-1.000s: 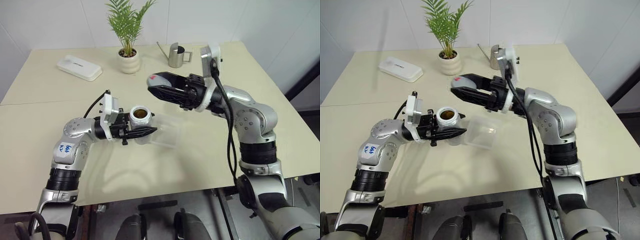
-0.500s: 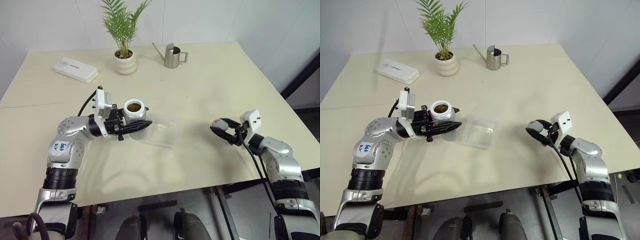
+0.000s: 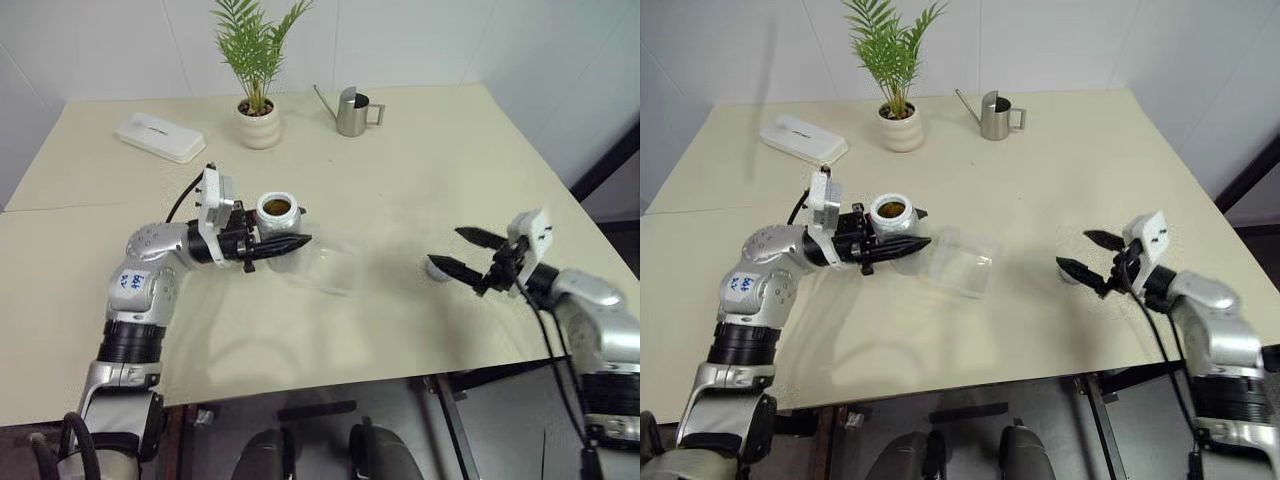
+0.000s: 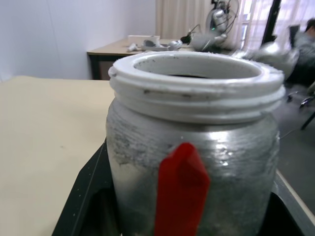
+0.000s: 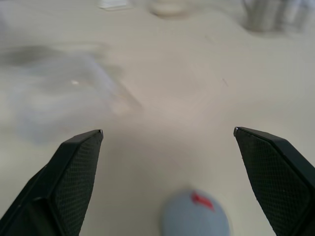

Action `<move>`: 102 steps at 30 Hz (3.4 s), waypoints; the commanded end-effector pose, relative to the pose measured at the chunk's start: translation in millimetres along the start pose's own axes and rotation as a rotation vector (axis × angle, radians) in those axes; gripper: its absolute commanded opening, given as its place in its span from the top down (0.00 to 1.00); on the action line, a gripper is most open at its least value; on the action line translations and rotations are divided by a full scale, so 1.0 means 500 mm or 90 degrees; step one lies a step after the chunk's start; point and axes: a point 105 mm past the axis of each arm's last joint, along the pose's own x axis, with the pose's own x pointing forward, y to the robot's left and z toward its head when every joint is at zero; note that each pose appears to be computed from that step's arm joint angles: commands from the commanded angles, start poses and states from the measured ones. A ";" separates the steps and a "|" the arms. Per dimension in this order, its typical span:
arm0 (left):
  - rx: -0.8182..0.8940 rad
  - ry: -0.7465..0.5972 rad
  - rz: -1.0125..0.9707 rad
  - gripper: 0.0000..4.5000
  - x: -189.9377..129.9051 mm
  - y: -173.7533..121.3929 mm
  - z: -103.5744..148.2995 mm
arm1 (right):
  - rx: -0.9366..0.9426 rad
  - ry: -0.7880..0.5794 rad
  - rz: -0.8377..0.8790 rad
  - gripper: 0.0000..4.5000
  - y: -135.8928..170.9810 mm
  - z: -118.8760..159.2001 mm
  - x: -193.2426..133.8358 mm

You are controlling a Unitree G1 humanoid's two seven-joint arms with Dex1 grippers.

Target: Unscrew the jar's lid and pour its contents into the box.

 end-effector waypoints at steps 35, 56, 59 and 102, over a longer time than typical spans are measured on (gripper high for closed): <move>1.459 0.093 0.045 0.55 0.228 0.048 -0.023 | 0.044 -0.028 0.009 0.00 0.107 0.022 0.011; 1.349 0.129 0.002 0.55 0.195 0.075 -0.016 | 0.059 -0.043 0.025 0.00 0.117 0.011 0.016; 1.318 0.136 0.013 0.55 0.186 0.081 0.000 | 0.059 -0.042 0.025 0.00 0.115 0.008 0.016; -0.011 0.061 0.988 0.26 -0.476 0.180 -0.130 | -0.044 -0.065 0.150 0.00 0.119 0.048 0.092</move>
